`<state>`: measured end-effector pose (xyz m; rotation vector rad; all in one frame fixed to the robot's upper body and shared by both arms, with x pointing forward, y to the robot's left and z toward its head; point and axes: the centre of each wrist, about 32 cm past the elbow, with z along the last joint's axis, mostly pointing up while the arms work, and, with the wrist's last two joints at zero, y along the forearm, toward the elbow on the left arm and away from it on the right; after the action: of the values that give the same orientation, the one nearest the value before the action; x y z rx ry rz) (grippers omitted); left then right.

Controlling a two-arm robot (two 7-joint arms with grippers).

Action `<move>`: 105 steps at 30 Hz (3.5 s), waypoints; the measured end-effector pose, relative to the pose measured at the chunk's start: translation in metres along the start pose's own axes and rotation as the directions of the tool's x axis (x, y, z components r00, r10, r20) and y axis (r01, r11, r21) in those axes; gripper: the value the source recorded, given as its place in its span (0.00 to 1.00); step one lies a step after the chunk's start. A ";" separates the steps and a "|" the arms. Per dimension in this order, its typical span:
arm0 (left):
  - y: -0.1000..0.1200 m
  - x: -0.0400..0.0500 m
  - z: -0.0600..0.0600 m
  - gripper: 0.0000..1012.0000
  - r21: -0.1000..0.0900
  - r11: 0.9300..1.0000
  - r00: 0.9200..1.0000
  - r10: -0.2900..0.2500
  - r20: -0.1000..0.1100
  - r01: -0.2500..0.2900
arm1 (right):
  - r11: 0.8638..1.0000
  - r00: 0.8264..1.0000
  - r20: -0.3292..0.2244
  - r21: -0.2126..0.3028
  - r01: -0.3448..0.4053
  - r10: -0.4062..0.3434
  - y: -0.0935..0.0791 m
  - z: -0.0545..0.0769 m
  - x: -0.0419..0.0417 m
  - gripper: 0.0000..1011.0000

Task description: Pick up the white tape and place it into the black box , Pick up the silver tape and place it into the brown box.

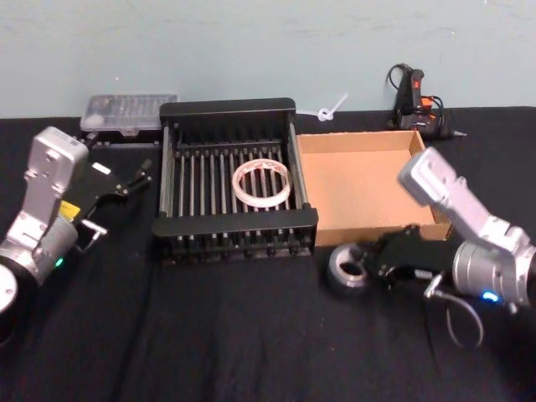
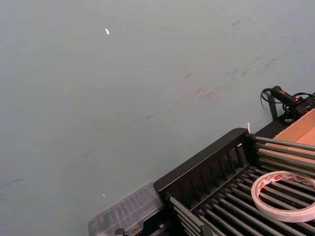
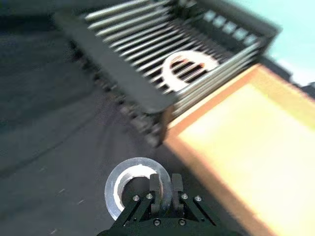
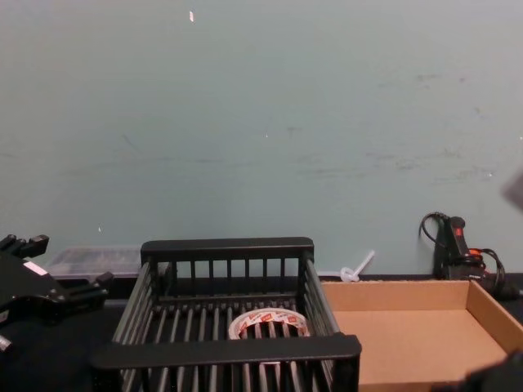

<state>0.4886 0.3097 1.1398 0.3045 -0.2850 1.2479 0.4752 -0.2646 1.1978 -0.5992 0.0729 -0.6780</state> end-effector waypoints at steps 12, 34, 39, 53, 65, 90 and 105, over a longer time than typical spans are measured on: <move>0.000 0.0000 0.000 0.99 0.000 1.000 1.000 0.000 0.000 0.000 | 0.977 0.981 -0.059 0.092 0.191 -0.186 -0.007 0.017 0.0292 0.15; 0.000 0.0000 0.000 0.99 0.000 1.000 1.000 0.000 0.000 0.000 | 0.943 0.935 -0.157 0.045 0.329 -0.318 0.033 0.021 0.0660 0.15; 0.000 0.0000 0.000 0.99 0.000 1.000 1.000 0.000 0.000 0.000 | 0.942 0.933 -0.160 0.038 0.333 -0.323 0.035 0.020 0.0680 0.15; 0.000 0.0000 0.000 0.99 0.000 1.000 1.000 0.000 0.000 0.000 | 0.943 0.934 -0.157 0.041 0.331 -0.321 0.035 0.021 0.0672 0.17; 0.000 0.0000 0.000 0.99 0.000 1.000 1.000 0.000 0.000 0.000 | 0.943 0.935 -0.156 0.042 0.329 -0.319 0.034 0.021 0.0669 0.55; 0.000 0.0000 0.000 0.99 0.000 1.000 1.000 0.000 0.000 0.000 | 0.941 0.930 -0.175 0.046 0.337 -0.324 0.033 0.019 0.0674 0.99; 0.000 0.0000 0.000 0.99 0.000 1.000 1.000 0.000 0.000 0.000 | 0.808 0.842 -0.123 0.236 0.540 -0.526 0.028 0.004 0.0267 0.99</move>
<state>0.4886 0.3097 1.1398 0.3045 -0.2851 1.2479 0.5129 -0.2616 1.1893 -0.3386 -0.1447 -1.2342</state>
